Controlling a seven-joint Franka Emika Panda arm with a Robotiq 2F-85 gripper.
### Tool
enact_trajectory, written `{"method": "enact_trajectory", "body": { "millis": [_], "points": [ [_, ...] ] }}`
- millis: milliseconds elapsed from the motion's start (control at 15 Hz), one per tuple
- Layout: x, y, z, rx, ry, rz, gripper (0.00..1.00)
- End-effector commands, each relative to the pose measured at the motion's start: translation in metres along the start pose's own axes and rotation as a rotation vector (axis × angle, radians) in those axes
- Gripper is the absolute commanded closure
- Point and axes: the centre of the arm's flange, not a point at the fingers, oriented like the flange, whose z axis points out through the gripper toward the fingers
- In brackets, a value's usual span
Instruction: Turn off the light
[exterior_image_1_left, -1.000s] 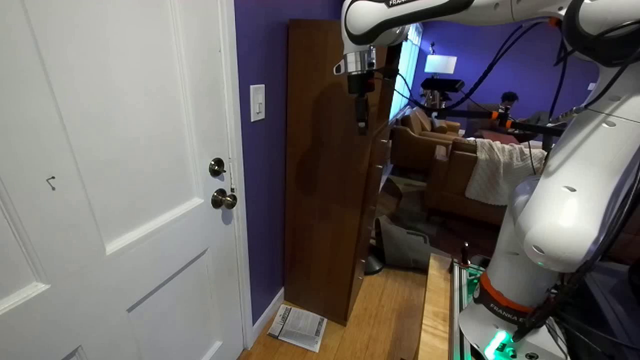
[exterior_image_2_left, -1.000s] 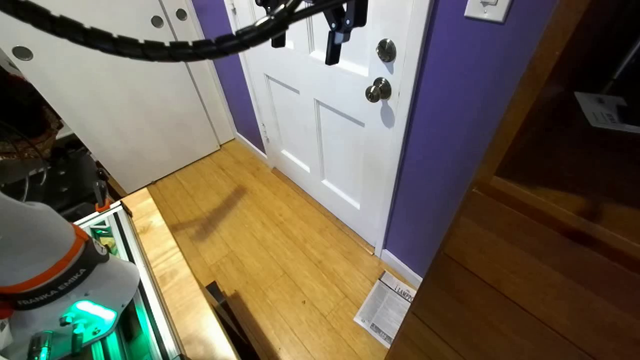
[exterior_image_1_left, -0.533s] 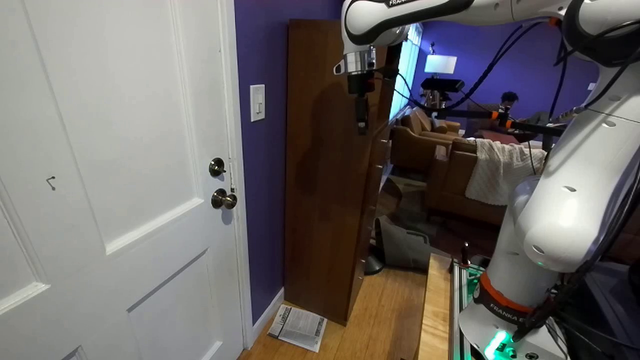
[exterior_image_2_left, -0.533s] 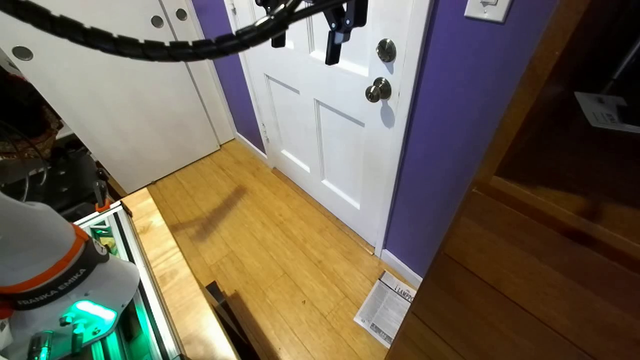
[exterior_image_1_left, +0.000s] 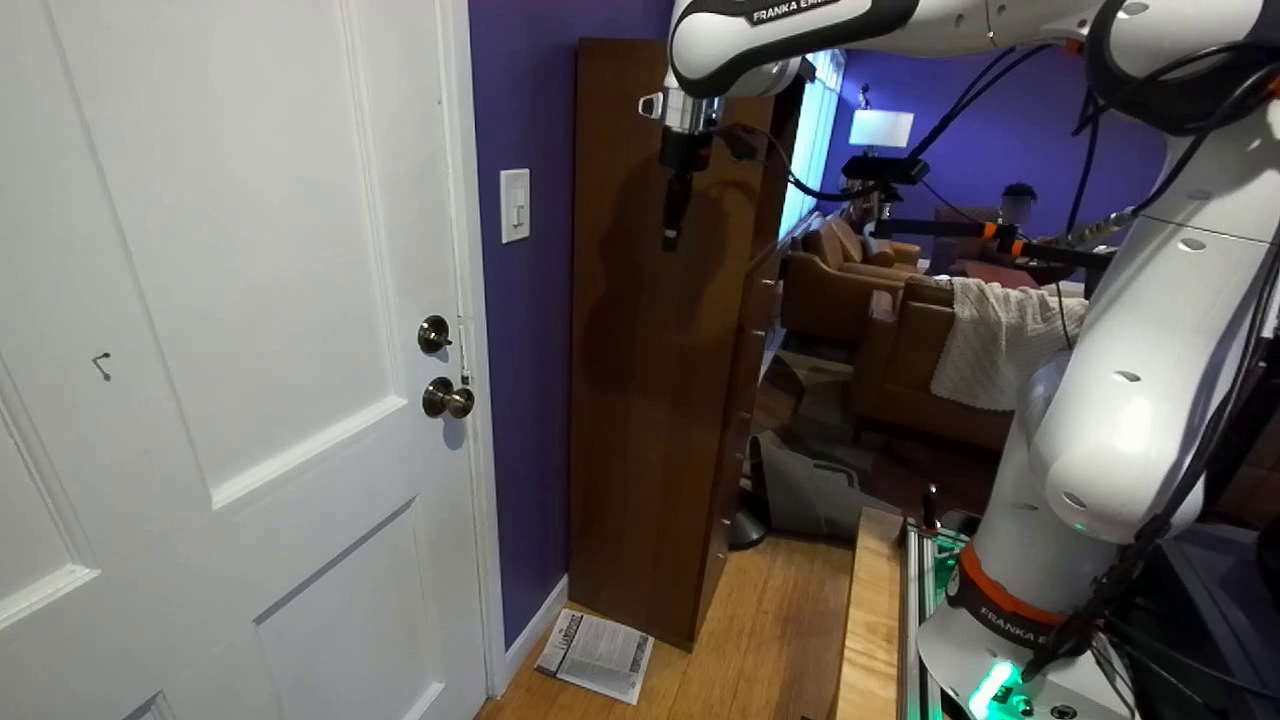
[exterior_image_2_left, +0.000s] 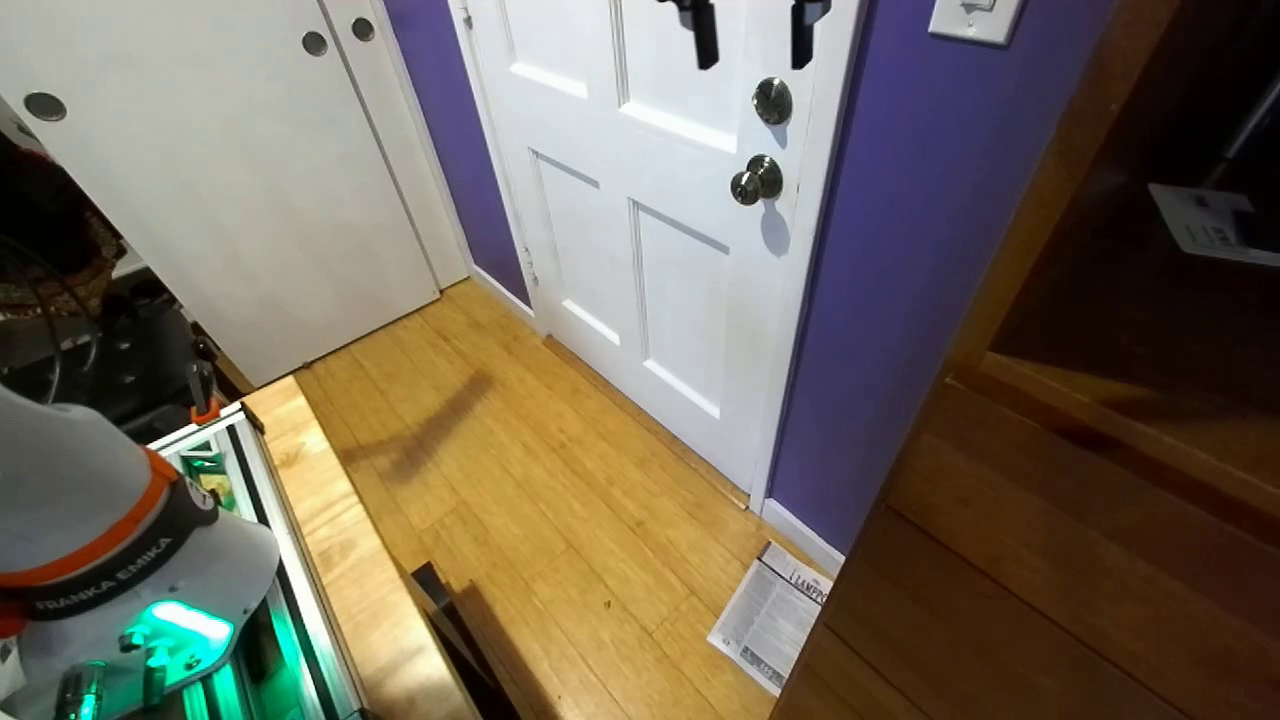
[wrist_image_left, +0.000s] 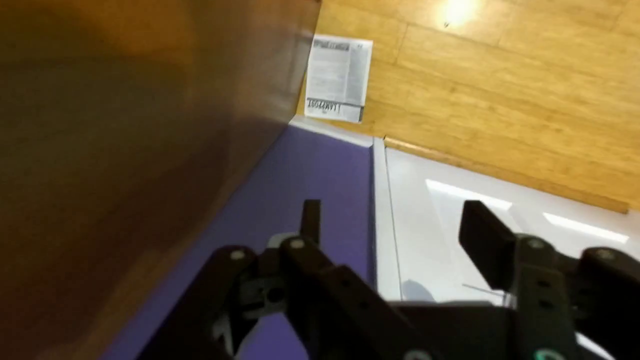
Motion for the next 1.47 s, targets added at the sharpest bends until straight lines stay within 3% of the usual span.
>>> {"method": "enact_trajectory", "body": {
  "millis": [0,133,400,667,1400],
  "points": [
    [0.031,0.025,0.008,-0.083,0.117,-0.042,0.58],
    [0.045,0.031,0.011,-0.120,0.200,-0.065,0.73],
    [0.070,0.036,0.021,-0.089,0.344,-0.066,1.00],
    [0.088,0.051,0.030,-0.168,0.401,-0.053,1.00],
    [0.137,0.058,0.038,-0.166,0.509,-0.049,1.00]
  ]
}}
